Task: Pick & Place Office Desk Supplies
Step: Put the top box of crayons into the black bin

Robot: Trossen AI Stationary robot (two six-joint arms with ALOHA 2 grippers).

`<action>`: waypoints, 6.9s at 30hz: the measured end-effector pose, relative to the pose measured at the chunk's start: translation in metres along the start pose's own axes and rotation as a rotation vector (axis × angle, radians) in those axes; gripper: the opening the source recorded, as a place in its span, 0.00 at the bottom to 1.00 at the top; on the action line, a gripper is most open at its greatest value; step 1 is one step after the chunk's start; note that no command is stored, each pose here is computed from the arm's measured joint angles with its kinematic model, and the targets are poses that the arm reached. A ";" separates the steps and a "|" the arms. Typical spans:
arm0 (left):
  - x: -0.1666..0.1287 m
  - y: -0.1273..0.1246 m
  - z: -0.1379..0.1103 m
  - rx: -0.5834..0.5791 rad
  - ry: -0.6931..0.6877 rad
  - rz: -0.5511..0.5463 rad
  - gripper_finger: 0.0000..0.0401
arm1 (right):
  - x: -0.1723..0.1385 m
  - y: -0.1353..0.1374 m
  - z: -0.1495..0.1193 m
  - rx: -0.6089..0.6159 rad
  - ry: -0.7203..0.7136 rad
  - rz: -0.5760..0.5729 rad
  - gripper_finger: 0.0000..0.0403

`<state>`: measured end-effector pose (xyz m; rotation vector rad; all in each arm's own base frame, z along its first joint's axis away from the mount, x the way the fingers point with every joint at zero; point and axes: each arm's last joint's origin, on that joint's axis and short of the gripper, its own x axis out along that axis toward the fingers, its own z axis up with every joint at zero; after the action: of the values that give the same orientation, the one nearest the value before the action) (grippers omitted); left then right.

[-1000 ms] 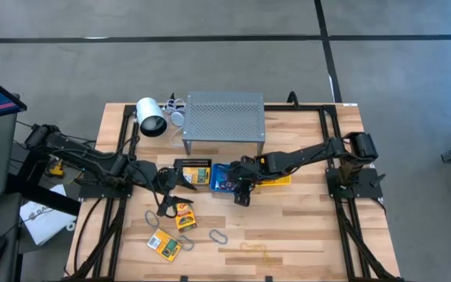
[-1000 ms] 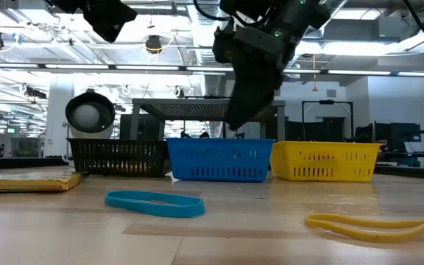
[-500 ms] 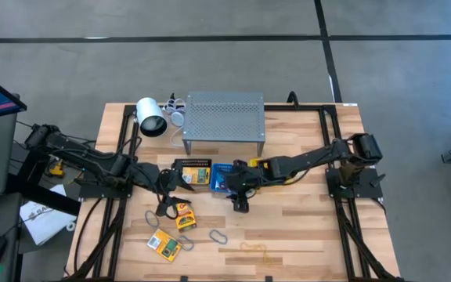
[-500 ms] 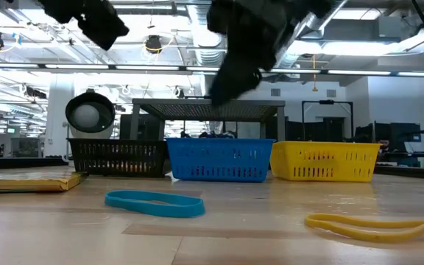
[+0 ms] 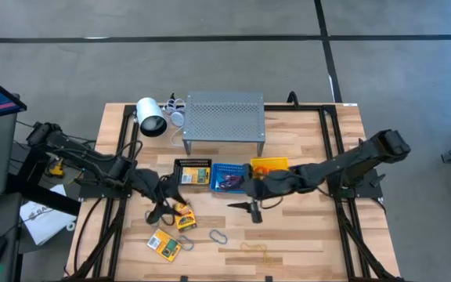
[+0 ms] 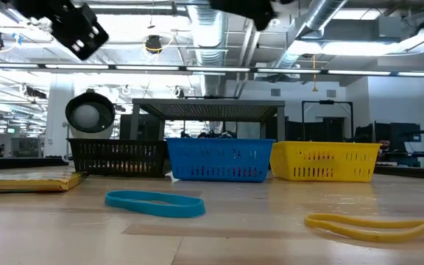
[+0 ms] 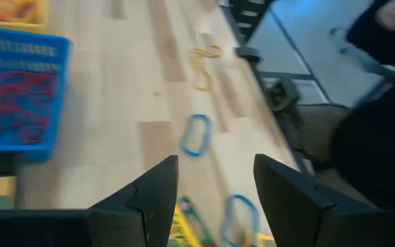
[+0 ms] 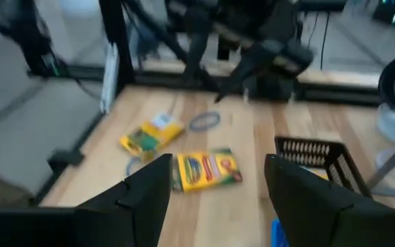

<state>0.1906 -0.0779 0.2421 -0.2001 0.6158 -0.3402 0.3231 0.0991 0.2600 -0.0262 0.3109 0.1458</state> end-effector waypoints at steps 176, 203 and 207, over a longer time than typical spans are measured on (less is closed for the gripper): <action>0.215 -0.093 -0.036 -0.308 0.757 1.002 0.45 | -0.058 0.057 -0.074 0.079 -0.228 0.218 0.56; 0.213 -0.077 -0.032 -0.279 0.806 1.053 0.40 | -0.057 0.054 -0.073 0.109 -0.231 0.211 0.56; 0.213 -0.077 -0.031 -0.281 0.802 1.054 0.40 | -0.057 0.054 -0.073 0.108 -0.228 0.211 0.56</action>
<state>0.3152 -0.2303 0.1258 0.0247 1.4577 0.7360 0.2392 0.1411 0.2079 0.1295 0.0931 0.3381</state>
